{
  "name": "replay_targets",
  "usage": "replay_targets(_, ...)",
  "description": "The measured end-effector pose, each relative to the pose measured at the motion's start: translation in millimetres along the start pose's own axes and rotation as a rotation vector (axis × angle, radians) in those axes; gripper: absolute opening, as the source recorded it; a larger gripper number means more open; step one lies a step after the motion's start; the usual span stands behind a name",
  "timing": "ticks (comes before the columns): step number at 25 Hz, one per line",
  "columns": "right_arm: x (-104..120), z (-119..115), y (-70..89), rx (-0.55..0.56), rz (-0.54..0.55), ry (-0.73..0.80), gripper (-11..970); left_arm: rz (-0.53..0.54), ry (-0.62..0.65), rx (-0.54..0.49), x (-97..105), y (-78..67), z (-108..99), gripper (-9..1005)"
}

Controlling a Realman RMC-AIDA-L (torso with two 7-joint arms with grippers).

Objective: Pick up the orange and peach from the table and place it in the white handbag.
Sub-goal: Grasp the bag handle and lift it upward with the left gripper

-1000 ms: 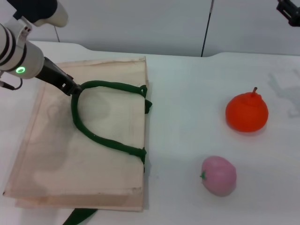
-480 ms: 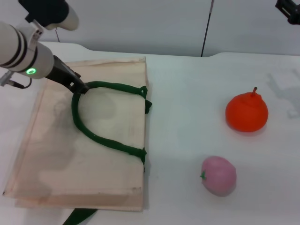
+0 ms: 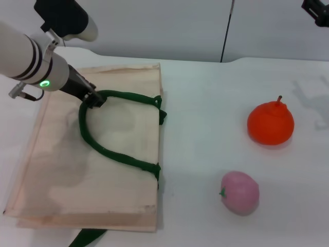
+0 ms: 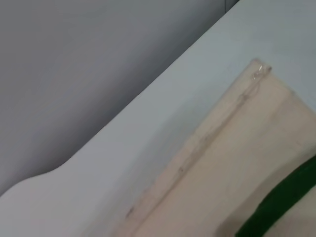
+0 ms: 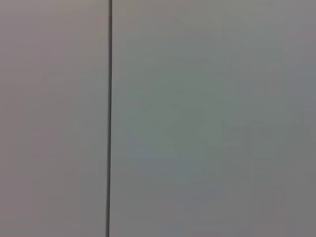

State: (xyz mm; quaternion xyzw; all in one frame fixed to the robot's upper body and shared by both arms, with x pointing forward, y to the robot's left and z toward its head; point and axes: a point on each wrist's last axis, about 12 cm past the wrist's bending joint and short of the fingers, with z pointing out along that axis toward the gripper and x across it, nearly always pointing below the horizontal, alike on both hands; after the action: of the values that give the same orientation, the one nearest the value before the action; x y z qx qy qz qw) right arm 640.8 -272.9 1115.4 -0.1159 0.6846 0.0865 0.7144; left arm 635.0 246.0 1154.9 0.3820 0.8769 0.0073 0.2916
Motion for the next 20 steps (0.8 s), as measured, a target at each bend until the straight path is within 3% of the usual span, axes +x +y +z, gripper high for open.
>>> replay_targets(16,0.7,-0.6,1.5,-0.008,-0.003,0.001,815,0.000,0.001,-0.016,4.3,1.3,6.9,291)
replay_targets(20,-0.2,0.1,2.1,-0.009,-0.005,0.001,814,0.007,-0.007,-0.025,2.7,1.2,7.2,181)
